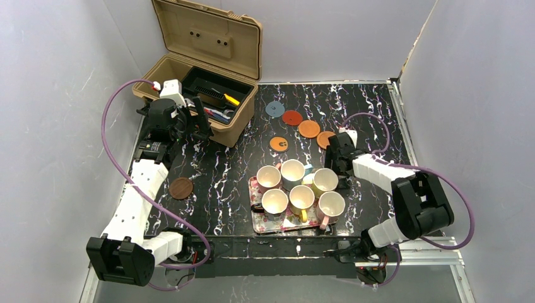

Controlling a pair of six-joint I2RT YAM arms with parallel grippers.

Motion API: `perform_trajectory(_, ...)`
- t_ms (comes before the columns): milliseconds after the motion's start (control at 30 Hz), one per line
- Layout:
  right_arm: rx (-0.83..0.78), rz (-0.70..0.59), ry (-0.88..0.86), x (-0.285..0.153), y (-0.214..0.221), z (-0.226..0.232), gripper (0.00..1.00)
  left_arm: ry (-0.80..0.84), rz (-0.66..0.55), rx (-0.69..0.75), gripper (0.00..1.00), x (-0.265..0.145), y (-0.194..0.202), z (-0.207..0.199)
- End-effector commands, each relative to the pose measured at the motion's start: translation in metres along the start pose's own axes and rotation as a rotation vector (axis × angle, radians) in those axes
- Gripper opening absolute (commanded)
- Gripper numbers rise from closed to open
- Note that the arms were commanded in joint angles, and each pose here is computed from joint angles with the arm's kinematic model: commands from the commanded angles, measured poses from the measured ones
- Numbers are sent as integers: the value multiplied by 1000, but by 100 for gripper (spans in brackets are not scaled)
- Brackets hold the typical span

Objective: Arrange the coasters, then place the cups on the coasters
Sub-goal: Move the coaster to the center of the board.

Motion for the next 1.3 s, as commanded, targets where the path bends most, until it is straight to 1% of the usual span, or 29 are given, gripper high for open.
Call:
perform_trajectory(0,43,24,11,-1,7,-14,82,-7,0,-2,98,2,2,2)
perform_trajectory(333,127,-9,-22,2,-5,-32,82,-12,7,-2,98,4,4,4)
perform_trajectory(433,141,-41,-30,-5,-14,-39,82,-8,-4,2,98,4,6,5)
perform_trajectory(567,111,-102,-59,-20,-29,-42,84,-30,-6,-12,98,0,10,9)
perform_trajectory(667,66,-154,-147,-28,-40,-34,90,-49,-5,-30,98,-6,8,10)
perform_trajectory(767,28,-153,-221,-27,-45,-25,95,-73,18,-42,98,-14,8,12)
perform_trajectory(867,13,-158,-255,-20,-54,-19,96,-99,53,-58,98,-23,10,14)
perform_trajectory(1033,-6,-160,-369,-6,-74,1,97,-146,100,-74,98,-35,12,17)
perform_trajectory(1267,-75,-134,-388,7,-84,31,97,-210,139,-89,98,-38,12,21)
Point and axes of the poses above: each gripper's point midway between its finger pads, its own x axis out along the fingers, its own z axis along the line the jaws close on, y = z × x, the point moved 5 cm from there along -x, back along the fingers, and after that the axes turned 14 degrees about -x, right-handed, at the moved point
